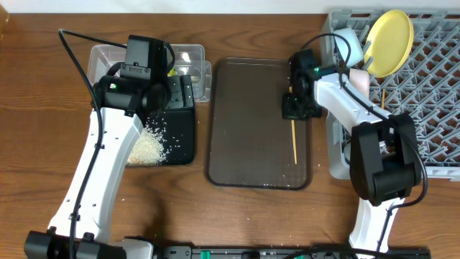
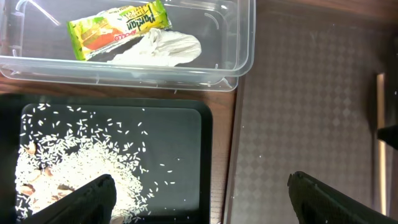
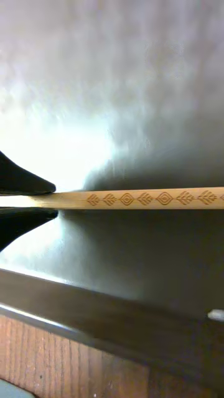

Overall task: Sort waste into correct bins and load items into the dishwasher rack
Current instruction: 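Carry the second chopstick to the rack and insert it upright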

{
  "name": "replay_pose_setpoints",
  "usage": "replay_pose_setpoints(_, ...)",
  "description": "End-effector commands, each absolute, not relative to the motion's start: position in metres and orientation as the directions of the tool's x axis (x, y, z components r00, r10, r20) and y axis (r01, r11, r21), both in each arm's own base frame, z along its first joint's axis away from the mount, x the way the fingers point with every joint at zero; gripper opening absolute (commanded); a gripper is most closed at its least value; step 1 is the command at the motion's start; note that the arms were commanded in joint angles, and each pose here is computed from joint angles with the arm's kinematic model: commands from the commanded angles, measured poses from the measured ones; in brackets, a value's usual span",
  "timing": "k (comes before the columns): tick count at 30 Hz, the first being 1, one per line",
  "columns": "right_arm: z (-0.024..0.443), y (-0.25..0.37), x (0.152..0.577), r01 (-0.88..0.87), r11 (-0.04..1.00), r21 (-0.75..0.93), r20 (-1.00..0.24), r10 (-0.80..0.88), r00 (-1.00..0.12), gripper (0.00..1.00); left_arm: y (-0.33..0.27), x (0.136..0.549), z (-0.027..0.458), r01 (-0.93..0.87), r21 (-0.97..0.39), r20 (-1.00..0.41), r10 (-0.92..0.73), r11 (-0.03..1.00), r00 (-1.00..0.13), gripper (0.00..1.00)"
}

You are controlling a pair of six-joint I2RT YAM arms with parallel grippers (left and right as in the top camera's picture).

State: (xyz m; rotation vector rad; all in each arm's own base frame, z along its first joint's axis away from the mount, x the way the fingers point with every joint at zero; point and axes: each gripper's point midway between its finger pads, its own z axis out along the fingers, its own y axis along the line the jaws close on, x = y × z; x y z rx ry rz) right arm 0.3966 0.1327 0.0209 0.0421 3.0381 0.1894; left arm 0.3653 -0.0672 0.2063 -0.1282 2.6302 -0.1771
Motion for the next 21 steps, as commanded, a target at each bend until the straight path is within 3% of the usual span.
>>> replay_pose_setpoints(1, 0.116, 0.136, 0.423, -0.071, 0.975, 0.209, -0.287, -0.008, -0.958, 0.01, -0.064, 0.365, 0.202, -0.071, -0.136, -0.464, -0.127, 0.988, -0.877, 0.91)
replay_pose_setpoints(5, 0.199, 0.09, 0.419, -0.08, 0.984, 0.157, -0.405, -0.01, -0.914, 0.01, -0.064, 0.365, 0.202, -0.071, -0.137, -0.464, -0.127, 0.988, -0.877, 0.9)
replay_pose_setpoints(11, 0.252, -0.021, 0.386, 0.136, 0.988, -0.07, -0.469, 0.087, -0.879, 0.01, -0.064, 0.365, 0.202, -0.071, -0.137, -0.464, -0.127, 0.988, -0.877, 0.91)
replay_pose_setpoints(14, 0.249, -0.061, 0.371, 0.178, 0.971, -0.16, -0.428, 0.094, -0.899, 0.01, -0.064, 0.365, 0.202, -0.071, -0.137, -0.464, -0.127, 0.988, -0.876, 0.91)
replay_pose_setpoints(21, 0.186, -0.105, 0.366, 0.18, 0.954, -0.238, -0.294, 0.106, -0.95, 0.01, -0.064, 0.365, 0.202, -0.071, -0.136, -0.464, -0.127, 0.988, -0.876, 0.91)
